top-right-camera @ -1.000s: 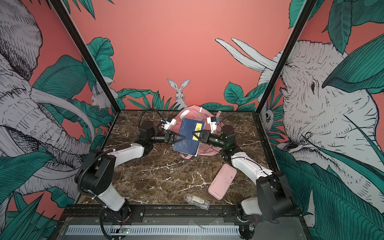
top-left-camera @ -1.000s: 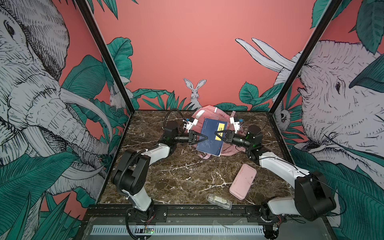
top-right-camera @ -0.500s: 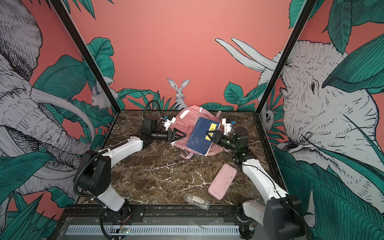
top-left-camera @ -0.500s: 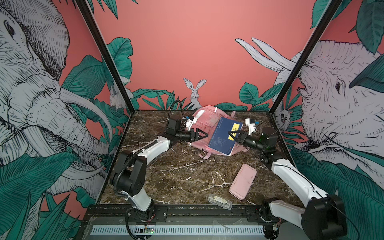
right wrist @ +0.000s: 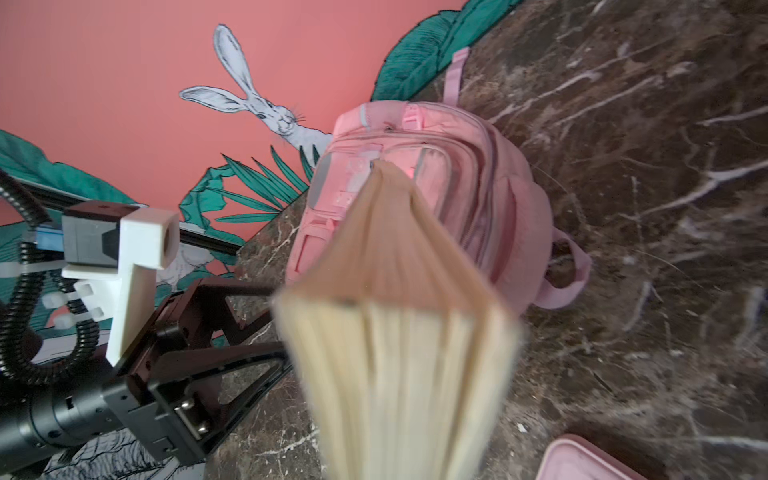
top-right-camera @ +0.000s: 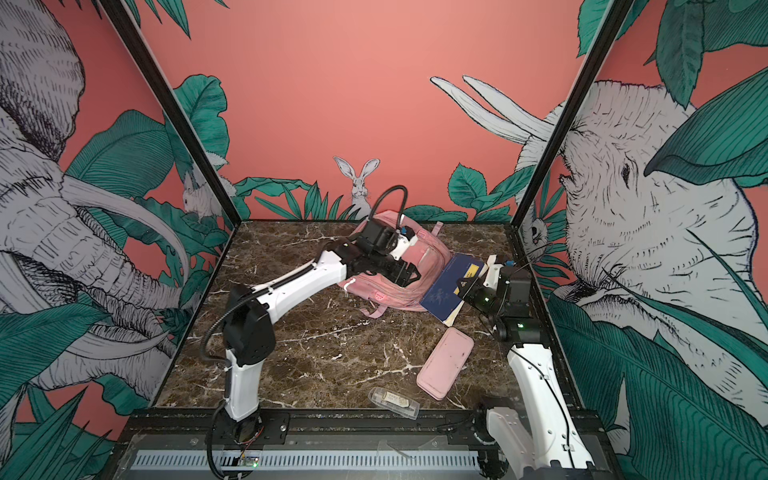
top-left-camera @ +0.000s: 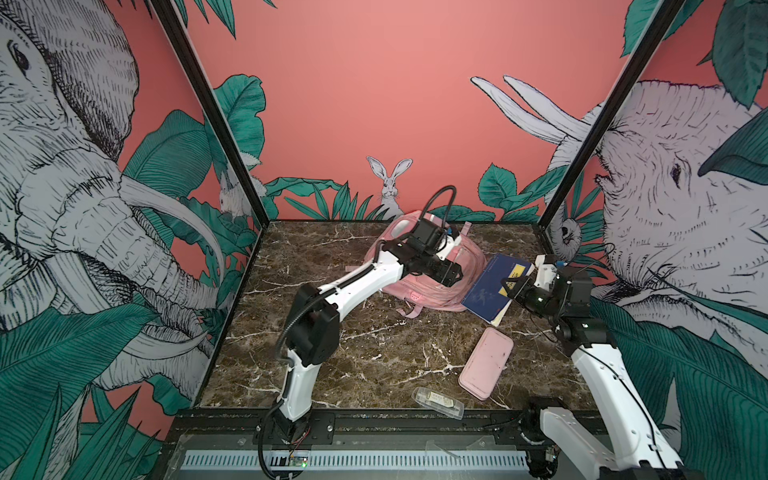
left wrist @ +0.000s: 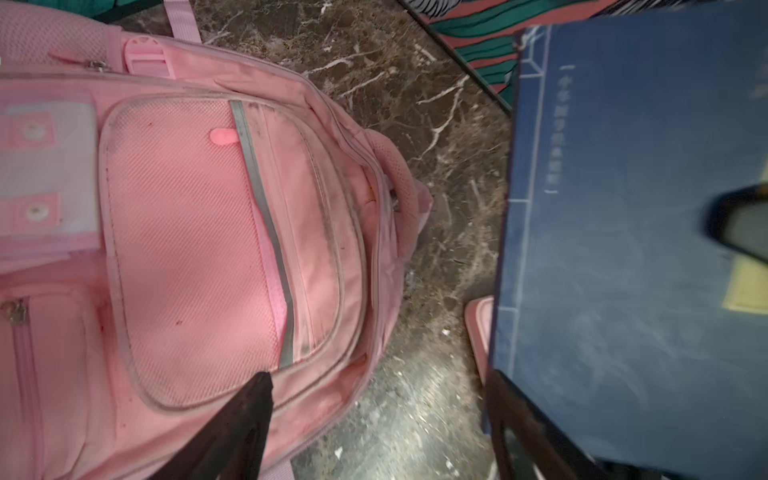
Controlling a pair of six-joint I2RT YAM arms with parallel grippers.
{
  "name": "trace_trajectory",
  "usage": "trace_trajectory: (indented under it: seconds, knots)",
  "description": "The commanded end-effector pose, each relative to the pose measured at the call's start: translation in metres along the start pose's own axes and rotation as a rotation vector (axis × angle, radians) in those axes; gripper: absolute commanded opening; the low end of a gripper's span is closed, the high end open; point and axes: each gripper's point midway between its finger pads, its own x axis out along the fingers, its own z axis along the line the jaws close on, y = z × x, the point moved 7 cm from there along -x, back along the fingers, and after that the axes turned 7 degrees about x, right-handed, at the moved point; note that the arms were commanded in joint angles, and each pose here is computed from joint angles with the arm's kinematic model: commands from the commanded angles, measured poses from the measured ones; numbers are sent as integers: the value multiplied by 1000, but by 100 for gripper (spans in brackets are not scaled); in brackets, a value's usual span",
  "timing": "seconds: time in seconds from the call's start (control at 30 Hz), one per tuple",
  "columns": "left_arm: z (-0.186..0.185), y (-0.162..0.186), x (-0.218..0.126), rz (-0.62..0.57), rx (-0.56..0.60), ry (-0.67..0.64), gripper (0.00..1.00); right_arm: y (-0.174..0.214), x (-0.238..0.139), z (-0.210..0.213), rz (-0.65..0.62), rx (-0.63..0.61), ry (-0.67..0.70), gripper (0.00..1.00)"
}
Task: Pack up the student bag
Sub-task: 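Hold the backpack opening with the left gripper while the right brings the book over it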
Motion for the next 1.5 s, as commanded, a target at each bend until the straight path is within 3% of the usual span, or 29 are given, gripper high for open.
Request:
trace_trajectory:
  seconds: [0.0, 0.23, 0.5, 0.6, 0.67, 0.83, 1.27, 1.47]
  knots:
    - [4, 12, 12, 206, 214, -254, 82, 0, -8, -3, -25, -26, 21, 0]
    - [13, 13, 53, 289, 262, -361, 82, 1, -21, -10, -48, -47, 99, 0]
    - [21, 22, 76, 320, 296, -410, 75, 7, -24, -15, -37, -41, 108, 0]
    - [23, 24, 81, 321, 309, -417, 63, 9, -24, -17, -35, -37, 108, 0]
    - [23, 25, 82, 324, 312, -415, 48, 9, -24, -17, -35, -35, 106, 0]
    - [20, 16, 70, 296, 309, -410, 0, 7, -23, -15, -37, -37, 98, 0]
    - [10, -42, -42, 20, 210, -417, 0, -4, 2, -12, -53, 42, -9, 0]
    - [25, -48, -75, -111, 60, -297, 0, -9, 19, -14, -53, 98, -65, 0]
